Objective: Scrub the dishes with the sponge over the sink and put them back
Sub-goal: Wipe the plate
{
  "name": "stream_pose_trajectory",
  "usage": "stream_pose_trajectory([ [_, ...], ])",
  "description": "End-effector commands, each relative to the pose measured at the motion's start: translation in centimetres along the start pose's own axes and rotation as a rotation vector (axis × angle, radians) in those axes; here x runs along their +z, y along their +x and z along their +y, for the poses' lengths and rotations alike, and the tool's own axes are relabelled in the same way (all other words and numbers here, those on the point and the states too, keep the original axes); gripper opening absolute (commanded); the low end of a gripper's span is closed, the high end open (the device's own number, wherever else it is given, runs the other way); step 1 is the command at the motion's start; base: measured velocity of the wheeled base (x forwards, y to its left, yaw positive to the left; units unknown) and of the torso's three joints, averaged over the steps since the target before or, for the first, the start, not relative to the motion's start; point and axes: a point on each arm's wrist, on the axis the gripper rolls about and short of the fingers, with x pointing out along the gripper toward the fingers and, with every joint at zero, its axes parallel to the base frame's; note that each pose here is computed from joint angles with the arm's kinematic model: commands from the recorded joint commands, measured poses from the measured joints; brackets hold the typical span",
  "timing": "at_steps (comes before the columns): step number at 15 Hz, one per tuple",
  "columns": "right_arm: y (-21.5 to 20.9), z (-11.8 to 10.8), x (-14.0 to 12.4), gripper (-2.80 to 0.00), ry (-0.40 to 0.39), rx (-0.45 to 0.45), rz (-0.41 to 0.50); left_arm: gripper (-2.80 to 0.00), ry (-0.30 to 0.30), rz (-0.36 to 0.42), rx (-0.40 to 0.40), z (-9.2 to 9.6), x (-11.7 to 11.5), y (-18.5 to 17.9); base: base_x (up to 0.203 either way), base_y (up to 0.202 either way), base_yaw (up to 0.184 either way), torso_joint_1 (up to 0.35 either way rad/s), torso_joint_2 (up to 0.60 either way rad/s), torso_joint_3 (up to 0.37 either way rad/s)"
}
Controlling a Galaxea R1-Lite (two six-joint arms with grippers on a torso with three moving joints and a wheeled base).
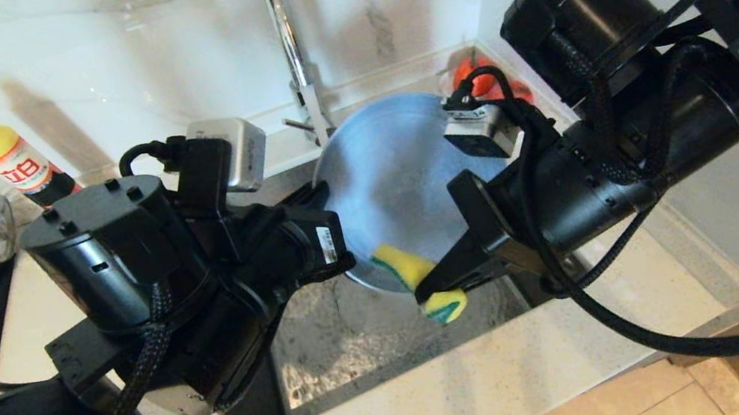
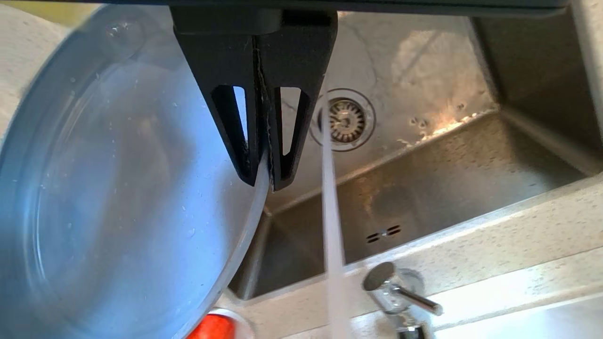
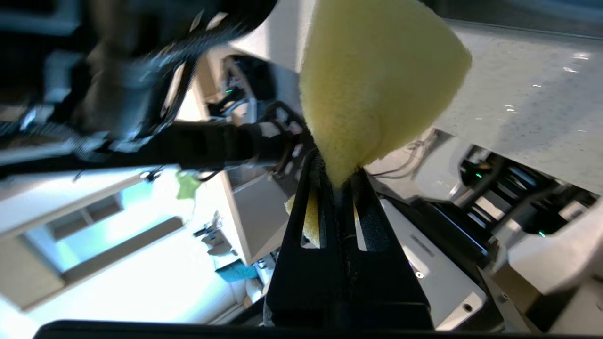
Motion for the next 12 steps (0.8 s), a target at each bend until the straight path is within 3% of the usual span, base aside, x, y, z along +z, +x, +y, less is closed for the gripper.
stream_pose_trajectory([
  [1,1.0,0.0,0.8,-2.8,0.043,-0.015,-0.003,-2.8,-0.003,-0.007,-0.011,-0.3,0.0,-0.3,0.0,0.0,0.0,0.0,0.0,0.0],
  [5,1.4,-0.2,1.5,-2.8,0.076,-0.066,-0.053,-2.8,0.001,-0.012,-0.025,-0.5,0.1,-0.9,0.0,0.0,0.0,0.0,0.0,0.0],
  [12,-0.2,-0.5,2.9,-2.8,0.125,-0.073,-0.142,-2.8,0.005,-0.001,-0.028,-0.3,-0.1,-1.7,0.0,0.0,0.0,0.0,0.0,0.0],
])
